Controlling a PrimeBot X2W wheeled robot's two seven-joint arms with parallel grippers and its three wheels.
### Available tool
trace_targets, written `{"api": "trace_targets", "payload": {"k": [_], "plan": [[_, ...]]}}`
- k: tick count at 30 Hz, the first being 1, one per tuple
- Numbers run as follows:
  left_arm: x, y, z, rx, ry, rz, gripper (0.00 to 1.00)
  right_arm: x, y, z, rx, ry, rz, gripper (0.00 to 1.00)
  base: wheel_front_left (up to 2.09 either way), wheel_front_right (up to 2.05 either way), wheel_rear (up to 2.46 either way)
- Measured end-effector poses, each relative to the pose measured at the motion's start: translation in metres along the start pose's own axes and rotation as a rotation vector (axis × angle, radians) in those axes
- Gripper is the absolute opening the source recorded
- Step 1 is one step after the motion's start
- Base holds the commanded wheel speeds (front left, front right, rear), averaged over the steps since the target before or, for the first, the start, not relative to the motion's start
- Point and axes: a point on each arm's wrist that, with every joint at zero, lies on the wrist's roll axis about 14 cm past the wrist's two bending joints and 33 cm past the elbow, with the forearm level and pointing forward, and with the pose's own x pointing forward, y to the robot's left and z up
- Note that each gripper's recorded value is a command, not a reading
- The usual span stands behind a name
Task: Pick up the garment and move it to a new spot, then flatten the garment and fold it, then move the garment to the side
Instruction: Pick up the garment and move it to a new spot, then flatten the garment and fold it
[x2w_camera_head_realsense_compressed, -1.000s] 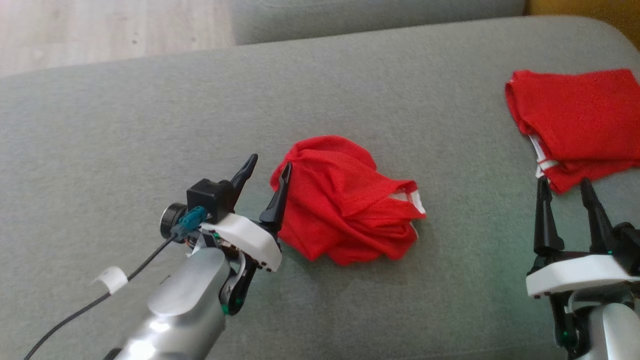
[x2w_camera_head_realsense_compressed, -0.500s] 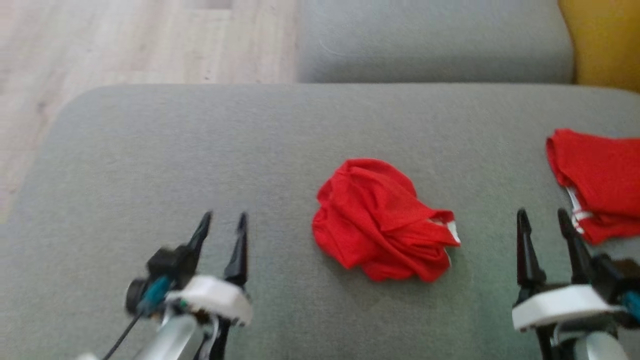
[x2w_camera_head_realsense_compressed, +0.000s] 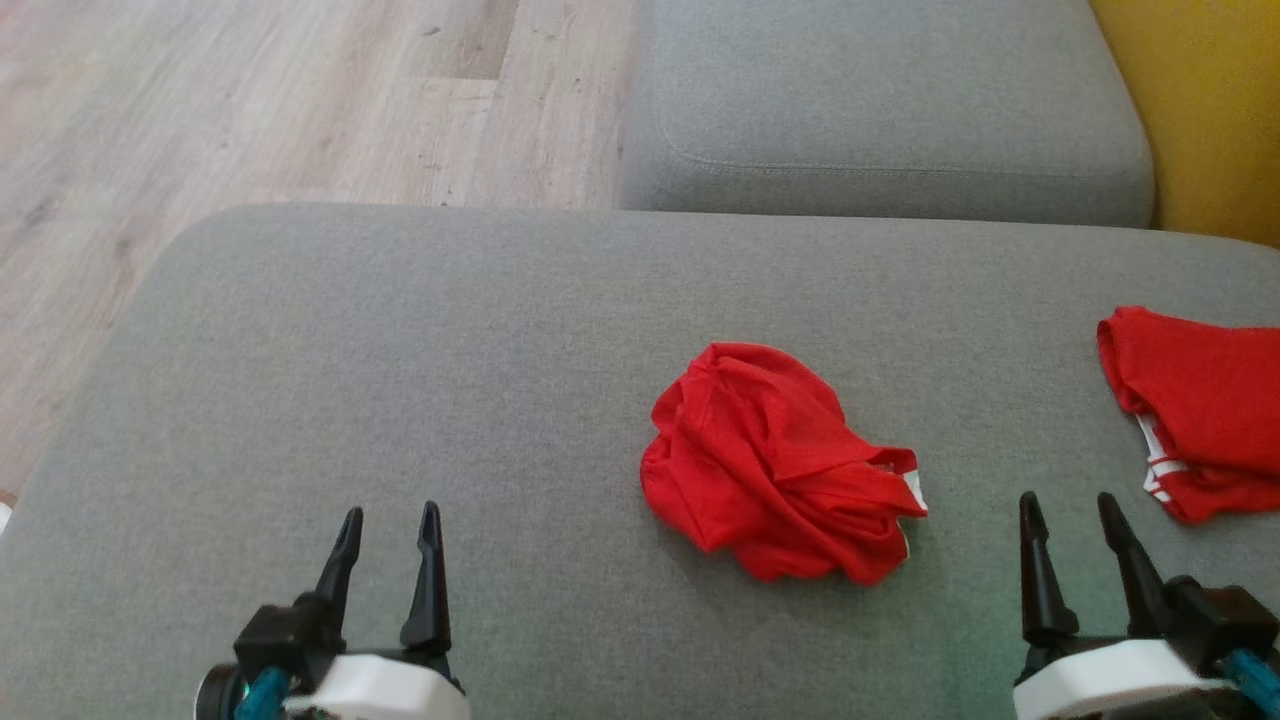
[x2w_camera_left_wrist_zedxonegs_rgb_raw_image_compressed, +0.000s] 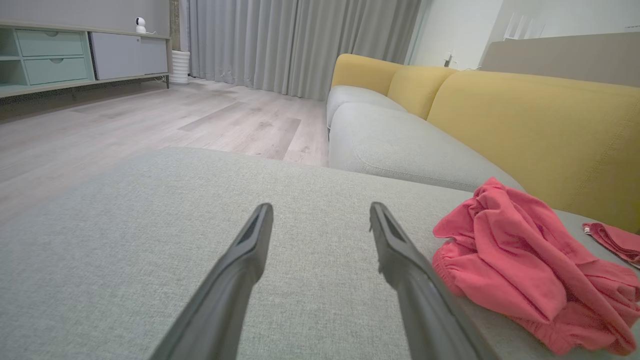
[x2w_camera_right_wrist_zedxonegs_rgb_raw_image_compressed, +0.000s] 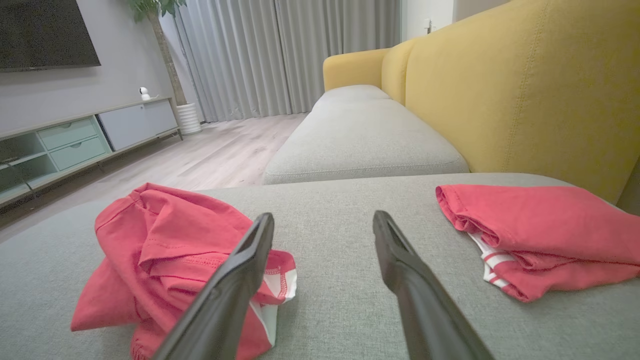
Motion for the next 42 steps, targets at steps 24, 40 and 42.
{"api": "trace_targets", "payload": {"k": [24,40,42], "plan": [[-0.008,0.004,-0.006,0.006,0.035,0.023,1.0,-0.001,0.008,-0.022,0.003,0.072,0.023,1.0,0.0,0.0,0.0],[-0.018,0.03,-0.014,0.002,0.066,0.125,1.0,0.035,0.036,-0.087,-0.18,0.321,0.158,1.0,0.0,0.0,0.0],[-0.019,0.033,-0.014,0.006,0.066,0.135,1.0,0.038,0.044,-0.093,-0.194,0.343,0.188,1.0,0.0,0.0,0.0]]}}
